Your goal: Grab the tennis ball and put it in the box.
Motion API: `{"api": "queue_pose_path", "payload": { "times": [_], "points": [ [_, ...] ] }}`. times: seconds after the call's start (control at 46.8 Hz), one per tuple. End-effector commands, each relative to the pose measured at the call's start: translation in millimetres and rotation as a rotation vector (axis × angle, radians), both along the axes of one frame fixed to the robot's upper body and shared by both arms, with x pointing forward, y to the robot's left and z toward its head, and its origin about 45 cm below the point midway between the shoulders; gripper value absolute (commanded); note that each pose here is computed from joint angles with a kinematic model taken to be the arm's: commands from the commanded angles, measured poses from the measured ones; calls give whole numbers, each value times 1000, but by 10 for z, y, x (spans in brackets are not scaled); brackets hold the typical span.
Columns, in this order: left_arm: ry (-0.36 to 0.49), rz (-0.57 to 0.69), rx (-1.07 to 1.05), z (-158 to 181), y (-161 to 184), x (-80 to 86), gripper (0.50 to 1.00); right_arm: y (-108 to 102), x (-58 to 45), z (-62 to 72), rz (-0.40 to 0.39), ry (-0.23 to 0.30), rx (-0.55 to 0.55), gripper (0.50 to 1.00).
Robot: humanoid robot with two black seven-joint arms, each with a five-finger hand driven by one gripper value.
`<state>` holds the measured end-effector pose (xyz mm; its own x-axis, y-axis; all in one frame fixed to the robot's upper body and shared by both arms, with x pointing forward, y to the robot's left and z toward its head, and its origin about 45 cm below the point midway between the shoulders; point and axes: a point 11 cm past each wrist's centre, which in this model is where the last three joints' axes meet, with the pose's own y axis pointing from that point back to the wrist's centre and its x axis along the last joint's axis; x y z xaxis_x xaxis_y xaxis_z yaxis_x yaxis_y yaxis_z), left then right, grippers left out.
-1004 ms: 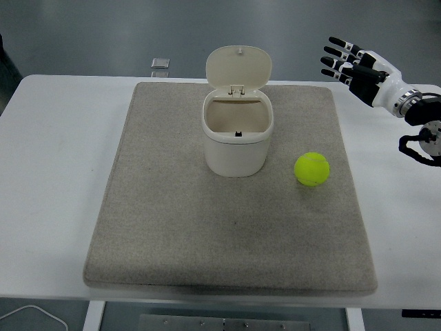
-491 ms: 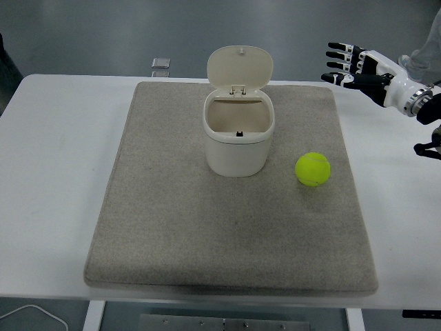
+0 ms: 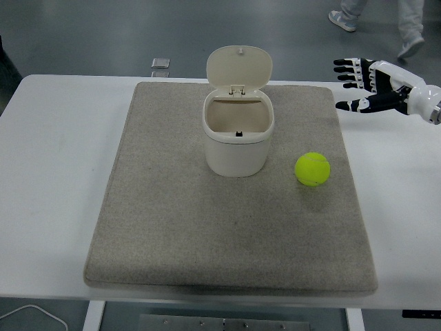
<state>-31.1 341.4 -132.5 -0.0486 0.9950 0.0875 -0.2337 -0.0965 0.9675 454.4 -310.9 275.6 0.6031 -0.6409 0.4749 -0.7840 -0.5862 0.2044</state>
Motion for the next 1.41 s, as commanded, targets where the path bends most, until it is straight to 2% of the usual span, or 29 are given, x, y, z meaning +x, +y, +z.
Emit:
{"api": "queue_pose_path", "payload": {
  "times": [0.0, 0.15, 0.342, 0.577, 0.684, 0.726, 0.791, 0.876, 1.132, 1.389],
  "points": [
    [1, 0, 0, 0, 0, -1, 992, -26, -102, -38, 49, -10, -37, 926],
    [-1, 0, 0, 0, 0, 1, 992, -54, -198, -86, 120, -38, -106, 926],
    [1, 0, 0, 0, 0, -1, 992, -94, -304, -76, 188, -61, -177, 924],
    [1, 0, 1, 0, 1, -1, 992, 36, -446, -113, 280, -63, -214, 924],
    [1, 0, 0, 0, 0, -1, 992, 94, -496, -195, 313, -66, -249, 924],
    [1, 0, 0, 0, 0, -1, 992, 119, -504, -226, 324, -87, -277, 924],
    [-1, 0, 0, 0, 0, 1, 992, 134, -520, -267, 329, -121, -310, 924],
    [-1, 0, 0, 0, 0, 1, 992, 136, -555, -351, 324, -128, -323, 924],
    [0, 0, 1, 0, 1, 1, 992, 183, -554, -408, 319, -163, -347, 921],
    [1, 0, 0, 0, 0, -1, 992, 314, -558, -517, 322, -165, -355, 921]
  ]
}}
